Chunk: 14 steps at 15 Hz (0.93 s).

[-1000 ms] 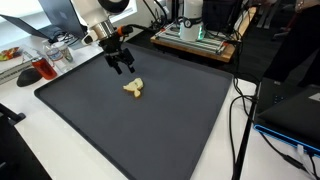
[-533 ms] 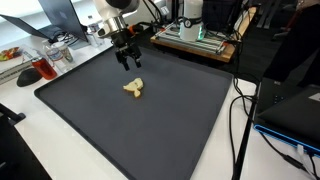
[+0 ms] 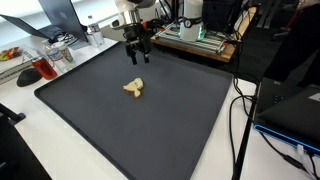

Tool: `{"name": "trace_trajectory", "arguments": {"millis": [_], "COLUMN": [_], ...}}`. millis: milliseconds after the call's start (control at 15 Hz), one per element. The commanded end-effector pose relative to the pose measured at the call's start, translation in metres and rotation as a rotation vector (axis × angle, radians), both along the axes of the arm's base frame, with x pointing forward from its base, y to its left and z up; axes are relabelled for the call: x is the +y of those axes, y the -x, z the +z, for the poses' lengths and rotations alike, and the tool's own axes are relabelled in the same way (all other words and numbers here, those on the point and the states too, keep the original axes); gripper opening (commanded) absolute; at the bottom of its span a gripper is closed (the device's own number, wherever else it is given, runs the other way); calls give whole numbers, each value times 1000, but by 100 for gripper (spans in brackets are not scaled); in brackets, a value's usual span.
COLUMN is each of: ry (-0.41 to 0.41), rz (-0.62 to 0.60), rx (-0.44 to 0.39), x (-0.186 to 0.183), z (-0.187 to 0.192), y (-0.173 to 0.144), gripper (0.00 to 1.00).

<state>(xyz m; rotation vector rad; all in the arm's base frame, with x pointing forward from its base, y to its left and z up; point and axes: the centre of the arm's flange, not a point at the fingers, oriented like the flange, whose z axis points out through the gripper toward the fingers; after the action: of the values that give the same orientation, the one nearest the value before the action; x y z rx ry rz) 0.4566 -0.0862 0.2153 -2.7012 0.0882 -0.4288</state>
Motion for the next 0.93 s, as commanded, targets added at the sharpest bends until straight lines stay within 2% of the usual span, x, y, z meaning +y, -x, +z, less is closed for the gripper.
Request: {"name": "trace_trajectory", "arguments": {"millis": [0, 400, 867], "ry": [82, 188, 263], "rz": [-52, -181, -182], "rx": [-2, 48, 147], "x": [36, 87, 129], "z": [27, 52, 66], "y": [32, 44, 35], "gripper": [100, 100, 100]}}
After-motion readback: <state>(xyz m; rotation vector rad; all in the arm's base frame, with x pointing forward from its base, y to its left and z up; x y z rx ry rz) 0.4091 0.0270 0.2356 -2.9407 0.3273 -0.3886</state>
